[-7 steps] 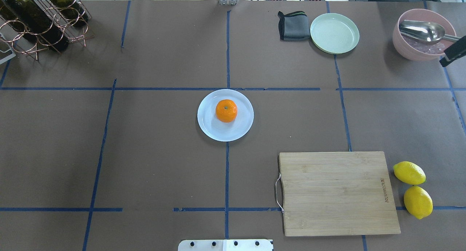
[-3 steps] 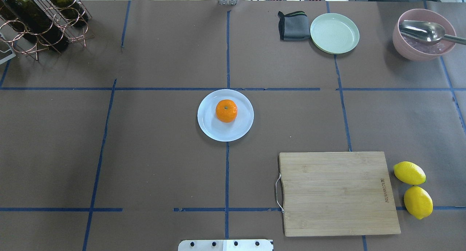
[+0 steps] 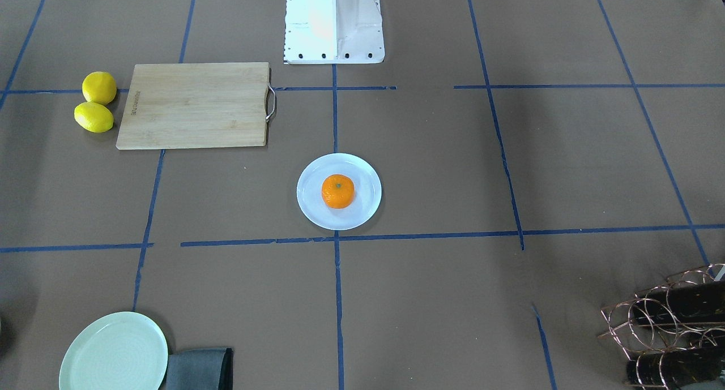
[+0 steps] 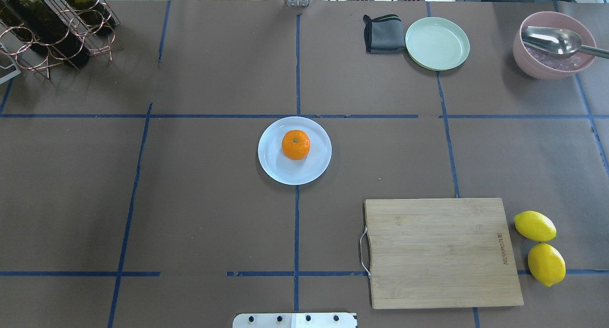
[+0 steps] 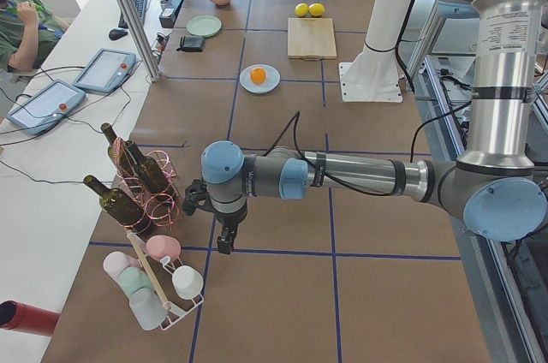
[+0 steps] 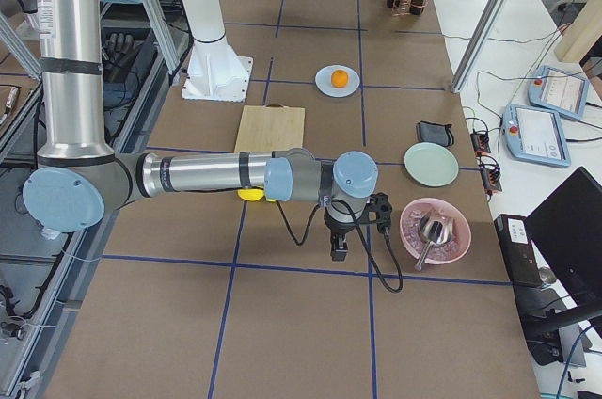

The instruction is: Pick orange to plate

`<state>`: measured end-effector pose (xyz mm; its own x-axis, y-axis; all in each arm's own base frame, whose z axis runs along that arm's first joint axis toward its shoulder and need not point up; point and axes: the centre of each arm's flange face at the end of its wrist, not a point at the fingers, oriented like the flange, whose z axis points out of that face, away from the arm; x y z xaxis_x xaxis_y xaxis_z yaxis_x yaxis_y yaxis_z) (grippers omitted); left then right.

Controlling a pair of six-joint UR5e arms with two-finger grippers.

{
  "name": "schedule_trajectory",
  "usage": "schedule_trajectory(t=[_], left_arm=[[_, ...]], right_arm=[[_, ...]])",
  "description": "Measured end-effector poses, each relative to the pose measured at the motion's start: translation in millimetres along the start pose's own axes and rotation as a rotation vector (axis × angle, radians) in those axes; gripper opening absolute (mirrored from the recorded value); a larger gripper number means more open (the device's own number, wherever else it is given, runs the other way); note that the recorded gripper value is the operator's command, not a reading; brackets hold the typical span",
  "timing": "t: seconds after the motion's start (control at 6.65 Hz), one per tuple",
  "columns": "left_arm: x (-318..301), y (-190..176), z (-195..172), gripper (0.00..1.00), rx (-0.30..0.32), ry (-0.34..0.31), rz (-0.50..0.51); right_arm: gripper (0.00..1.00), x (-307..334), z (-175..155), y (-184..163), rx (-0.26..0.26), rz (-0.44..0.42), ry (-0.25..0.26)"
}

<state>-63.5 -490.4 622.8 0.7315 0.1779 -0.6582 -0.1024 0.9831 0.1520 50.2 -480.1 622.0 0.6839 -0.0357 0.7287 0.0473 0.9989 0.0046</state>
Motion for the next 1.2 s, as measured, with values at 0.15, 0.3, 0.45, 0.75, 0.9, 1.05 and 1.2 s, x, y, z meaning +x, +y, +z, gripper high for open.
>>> schedule_trajectory(t=[0.15,0.3,0.45,0.75,0.9,1.05,1.2], left_arm=[[0.2,-0.4,-0.3,1.0,0.001,0.0,0.0],[0.2,-0.6,-0.4,1.0,0.001,-0.001,0.0],[0.3,-0.8,-0.4,1.0,0.001,-0.001,0.0],[0.3,-0.8,-0.5,1.0,0.001,-0.001,0.001],[0.3,-0.8,-0.5,1.0,0.001,-0.001,0.0],[0.2,-0.9,-0.5,1.0,0.001,-0.002,0.001],[0.2,-0.9,-0.5,1.0,0.001,-0.002,0.001]], right_arm=[[1.0,5.4,-1.8,1.6,0.004,0.011,0.0],[1.0,9.2,-3.5,2.8,0.008,0.018,0.001],[1.0,12.5,-5.5,4.2,0.013,0.025,0.001],[1.0,17.7,-8.0,7.1,0.018,0.037,0.001],[1.0,18.7,-8.7,7.7,0.02,0.04,0.001],[1.0,18.9,-9.5,7.6,0.021,0.041,0.001],[1.0,18.5,-10.2,7.3,0.023,0.041,0.001]])
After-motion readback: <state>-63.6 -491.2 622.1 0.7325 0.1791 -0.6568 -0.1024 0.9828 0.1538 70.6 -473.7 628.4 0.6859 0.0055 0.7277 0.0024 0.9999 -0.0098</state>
